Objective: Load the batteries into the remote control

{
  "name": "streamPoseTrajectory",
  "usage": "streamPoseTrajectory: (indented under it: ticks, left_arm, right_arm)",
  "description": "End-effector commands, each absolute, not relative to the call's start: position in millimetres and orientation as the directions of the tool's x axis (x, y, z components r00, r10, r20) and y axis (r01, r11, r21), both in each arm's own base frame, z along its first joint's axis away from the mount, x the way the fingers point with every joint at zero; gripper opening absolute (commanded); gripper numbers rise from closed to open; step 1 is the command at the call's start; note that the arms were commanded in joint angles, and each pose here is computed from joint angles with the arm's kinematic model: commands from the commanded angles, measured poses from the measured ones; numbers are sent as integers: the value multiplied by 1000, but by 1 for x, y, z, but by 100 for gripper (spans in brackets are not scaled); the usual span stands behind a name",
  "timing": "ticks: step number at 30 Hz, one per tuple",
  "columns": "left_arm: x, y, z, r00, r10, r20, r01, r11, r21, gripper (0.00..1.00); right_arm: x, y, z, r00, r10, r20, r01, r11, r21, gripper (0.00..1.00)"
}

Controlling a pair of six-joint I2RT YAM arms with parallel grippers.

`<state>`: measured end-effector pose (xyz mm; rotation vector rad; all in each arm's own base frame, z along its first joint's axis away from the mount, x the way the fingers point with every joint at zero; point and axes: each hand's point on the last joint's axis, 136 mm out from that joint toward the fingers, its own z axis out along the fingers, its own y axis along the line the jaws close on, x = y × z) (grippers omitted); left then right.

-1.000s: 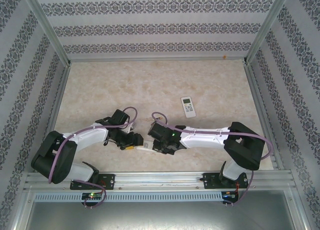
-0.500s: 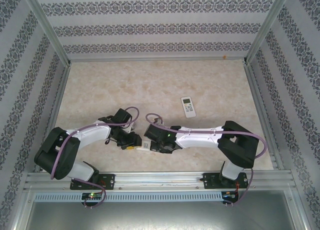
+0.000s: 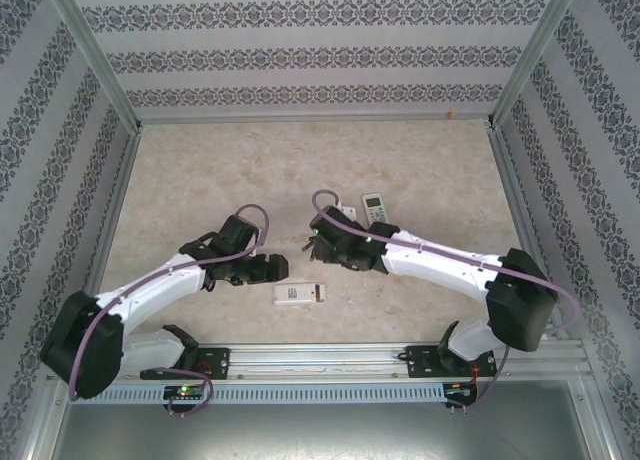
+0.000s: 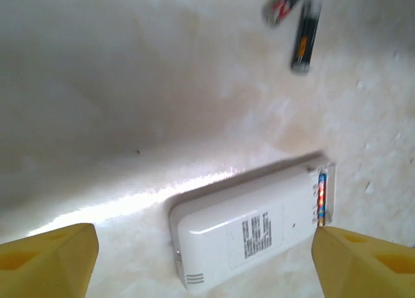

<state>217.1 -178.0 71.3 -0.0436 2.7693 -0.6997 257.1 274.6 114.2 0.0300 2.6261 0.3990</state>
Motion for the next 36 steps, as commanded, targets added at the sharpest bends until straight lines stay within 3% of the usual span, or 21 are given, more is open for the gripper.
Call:
streamPoseTrajectory:
  ticks: [1, 6, 15, 21, 24, 26, 31, 36]
  left_arm:
    - [230, -161, 88, -921, -99, -377, 59, 921, -384, 89]
    - [235, -163, 102, -887, -114, -448, 93, 905, -414, 93]
    - [232, -161, 97, -890, -108, -442, 93, 907, -410, 97]
    - [231, -163, 92, -897, -112, -427, 86, 904, -418, 97]
    - [229, -163, 90, -900, -108, -422, 89, 903, -421, 97]
    - [226, -164, 87, -907, -103, -409, 91, 899, -428, 97]
    - [219, -167, 82, -920, -95, -381, 94, 889, -447, 98]
    - [220, -166, 83, -915, -108, -389, 86, 889, -450, 99]
  right_arm:
    - [271, 269, 99, -886, -61, -460, -149, 976, 157, 40]
    - [282, 296, 72, -932, -14, -363, -103, 969, 226, 40]
    - [284, 312, 24, -967, 18, -254, -40, 975, 218, 35]
    - [280, 304, 7, -973, 28, -229, -14, 984, 178, 22]
    - [277, 299, 8, -972, 45, -232, 3, 984, 176, 10]
    - [276, 295, 17, -968, 57, -245, 13, 983, 181, 7]
    - [263, 285, 58, -949, 105, -297, 22, 962, 271, 6]
    - [216, 277, 68, -952, 108, -285, 19, 954, 298, 6]
